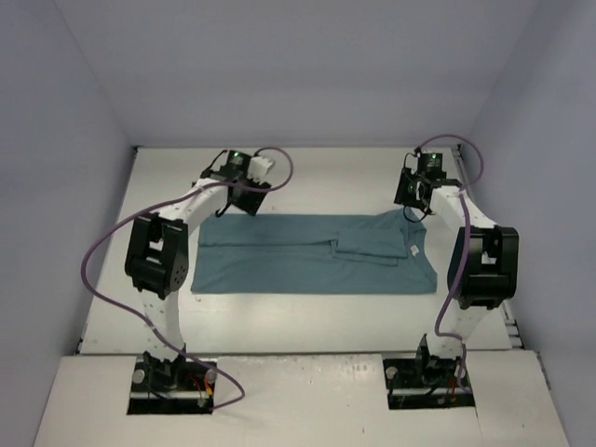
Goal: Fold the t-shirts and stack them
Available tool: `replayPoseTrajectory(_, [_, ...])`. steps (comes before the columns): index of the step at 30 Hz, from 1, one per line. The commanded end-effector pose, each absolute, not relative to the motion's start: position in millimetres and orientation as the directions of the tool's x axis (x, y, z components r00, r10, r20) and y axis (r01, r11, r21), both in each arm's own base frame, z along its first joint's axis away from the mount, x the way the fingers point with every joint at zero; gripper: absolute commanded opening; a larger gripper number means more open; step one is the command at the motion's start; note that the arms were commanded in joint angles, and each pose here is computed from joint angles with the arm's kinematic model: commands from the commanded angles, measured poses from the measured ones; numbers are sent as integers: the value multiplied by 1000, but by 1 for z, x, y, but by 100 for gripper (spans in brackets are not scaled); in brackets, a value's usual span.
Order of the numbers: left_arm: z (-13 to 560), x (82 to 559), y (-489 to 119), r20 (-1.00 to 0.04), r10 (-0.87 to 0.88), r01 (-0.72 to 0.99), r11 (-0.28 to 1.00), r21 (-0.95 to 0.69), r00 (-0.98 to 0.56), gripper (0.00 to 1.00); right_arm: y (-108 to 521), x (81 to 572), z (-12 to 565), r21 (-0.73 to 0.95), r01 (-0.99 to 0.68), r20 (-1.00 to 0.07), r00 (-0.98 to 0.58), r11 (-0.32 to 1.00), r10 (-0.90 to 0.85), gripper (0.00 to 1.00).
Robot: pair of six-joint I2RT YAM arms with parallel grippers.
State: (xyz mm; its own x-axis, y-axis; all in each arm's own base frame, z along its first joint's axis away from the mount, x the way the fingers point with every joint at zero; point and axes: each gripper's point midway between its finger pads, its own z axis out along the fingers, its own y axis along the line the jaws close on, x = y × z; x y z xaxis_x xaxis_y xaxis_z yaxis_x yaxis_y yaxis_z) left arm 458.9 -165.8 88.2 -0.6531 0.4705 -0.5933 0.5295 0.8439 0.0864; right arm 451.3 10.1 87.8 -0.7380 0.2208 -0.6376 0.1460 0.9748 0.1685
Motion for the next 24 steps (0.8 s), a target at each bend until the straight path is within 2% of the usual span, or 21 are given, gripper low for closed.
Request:
replayPoseTrajectory(1, [99,477,-128,-633,339,399,916,51,-696,54,12,474,88,171,108,-657,-728,979,195,34])
replayPoseTrajectory(12, [41,466,-85,-514,240,291,957,-18,-823,49,-9,467,43,166,165,-582,-779,972,231,33])
replayPoseTrajectory(19, [24,461,-56,-483,147,210,975,-78,-863,39,-45,458,27,150,252,-555,-779,956,292,33])
replayPoseTrajectory(24, [15,457,-50,-454,138,196,977,-82,-880,37,-58,455,27,126,283,-557,-773,951,304,33])
